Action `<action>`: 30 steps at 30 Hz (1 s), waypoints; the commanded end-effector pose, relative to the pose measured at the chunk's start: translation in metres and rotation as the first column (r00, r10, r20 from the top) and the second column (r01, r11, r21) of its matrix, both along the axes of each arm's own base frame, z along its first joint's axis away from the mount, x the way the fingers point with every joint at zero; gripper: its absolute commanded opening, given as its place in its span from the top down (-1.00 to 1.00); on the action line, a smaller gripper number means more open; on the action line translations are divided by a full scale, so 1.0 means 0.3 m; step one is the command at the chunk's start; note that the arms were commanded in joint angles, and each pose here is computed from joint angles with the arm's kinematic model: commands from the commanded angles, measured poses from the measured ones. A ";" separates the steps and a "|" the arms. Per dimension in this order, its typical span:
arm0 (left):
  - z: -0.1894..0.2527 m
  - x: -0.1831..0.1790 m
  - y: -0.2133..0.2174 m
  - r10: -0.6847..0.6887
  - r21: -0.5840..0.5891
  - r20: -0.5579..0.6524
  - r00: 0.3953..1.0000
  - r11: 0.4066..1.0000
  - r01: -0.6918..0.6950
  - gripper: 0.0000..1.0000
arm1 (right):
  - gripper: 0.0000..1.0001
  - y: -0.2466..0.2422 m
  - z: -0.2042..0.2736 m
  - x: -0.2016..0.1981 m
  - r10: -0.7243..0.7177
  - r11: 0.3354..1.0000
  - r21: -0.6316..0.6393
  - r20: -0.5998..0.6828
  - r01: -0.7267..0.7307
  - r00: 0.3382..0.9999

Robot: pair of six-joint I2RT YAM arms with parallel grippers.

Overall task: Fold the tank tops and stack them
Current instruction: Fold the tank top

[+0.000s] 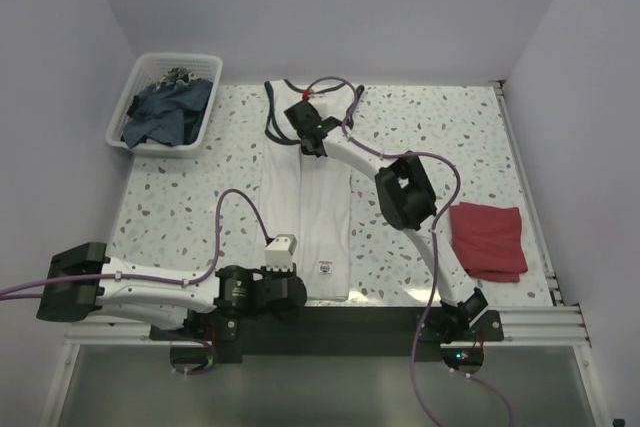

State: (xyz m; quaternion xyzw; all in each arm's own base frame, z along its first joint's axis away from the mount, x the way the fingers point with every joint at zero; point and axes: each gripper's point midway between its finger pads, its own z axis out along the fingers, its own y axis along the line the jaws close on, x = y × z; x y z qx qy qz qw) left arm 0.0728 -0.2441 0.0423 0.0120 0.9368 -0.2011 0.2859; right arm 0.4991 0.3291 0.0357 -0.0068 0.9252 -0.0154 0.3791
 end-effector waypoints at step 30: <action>-0.019 -0.026 -0.008 -0.007 -0.013 -0.022 1.000 1.000 0.006 1.00 | 1.00 0.140 0.215 0.004 0.029 0.992 0.114 0.137 -0.044 0.990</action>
